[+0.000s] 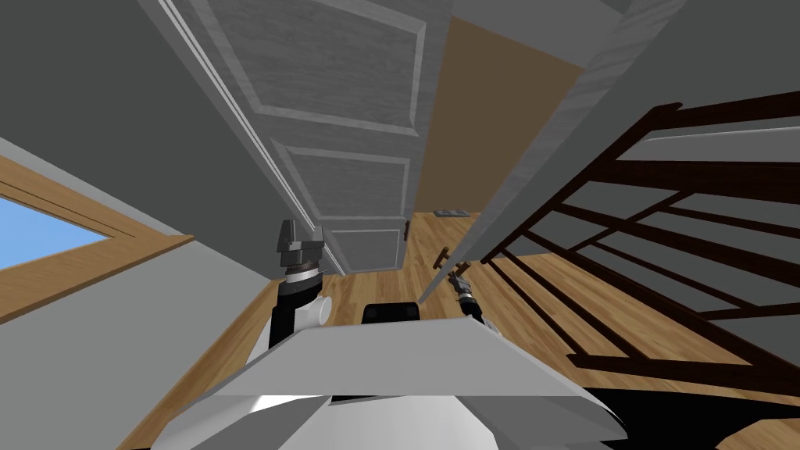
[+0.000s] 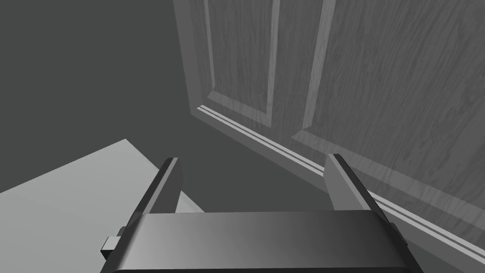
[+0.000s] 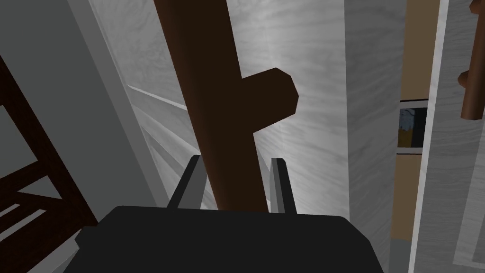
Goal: Pull the door open
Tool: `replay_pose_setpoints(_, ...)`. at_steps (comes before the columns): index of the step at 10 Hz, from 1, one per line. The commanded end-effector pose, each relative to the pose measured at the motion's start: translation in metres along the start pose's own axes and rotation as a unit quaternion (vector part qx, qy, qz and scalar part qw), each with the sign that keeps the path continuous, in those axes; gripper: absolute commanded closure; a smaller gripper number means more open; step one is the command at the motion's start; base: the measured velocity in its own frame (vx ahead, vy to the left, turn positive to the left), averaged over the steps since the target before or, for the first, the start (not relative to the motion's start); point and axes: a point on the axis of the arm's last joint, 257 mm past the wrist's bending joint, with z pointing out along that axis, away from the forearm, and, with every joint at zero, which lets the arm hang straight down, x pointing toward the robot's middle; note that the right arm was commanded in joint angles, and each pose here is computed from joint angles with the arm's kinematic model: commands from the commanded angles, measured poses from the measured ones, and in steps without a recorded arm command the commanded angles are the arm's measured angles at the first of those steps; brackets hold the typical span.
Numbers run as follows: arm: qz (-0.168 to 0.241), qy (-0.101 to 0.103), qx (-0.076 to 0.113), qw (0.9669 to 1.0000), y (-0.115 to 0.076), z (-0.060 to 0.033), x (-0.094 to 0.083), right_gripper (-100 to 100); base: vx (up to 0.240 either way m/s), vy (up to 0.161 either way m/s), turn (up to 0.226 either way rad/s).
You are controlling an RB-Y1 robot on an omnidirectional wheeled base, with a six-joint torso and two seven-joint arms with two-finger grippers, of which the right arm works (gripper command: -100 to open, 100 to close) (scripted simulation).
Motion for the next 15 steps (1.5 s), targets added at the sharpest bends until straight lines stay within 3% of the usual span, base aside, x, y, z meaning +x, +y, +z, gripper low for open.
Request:
replay_pose_setpoints(1,0.020,0.010,0.016,0.9996,-0.014,-0.0082,0.006,100,-0.072,-0.038,0.032)
replay_pose_setpoints(6,0.048,0.009,0.026,0.9985,-0.023,-0.0124,0.005,100,-0.050,-0.021,0.017)
replay_pose_setpoints(15,0.134,0.001,0.048,0.9898,-0.044,-0.0208,0.002,100,-0.050,-0.022,0.032)
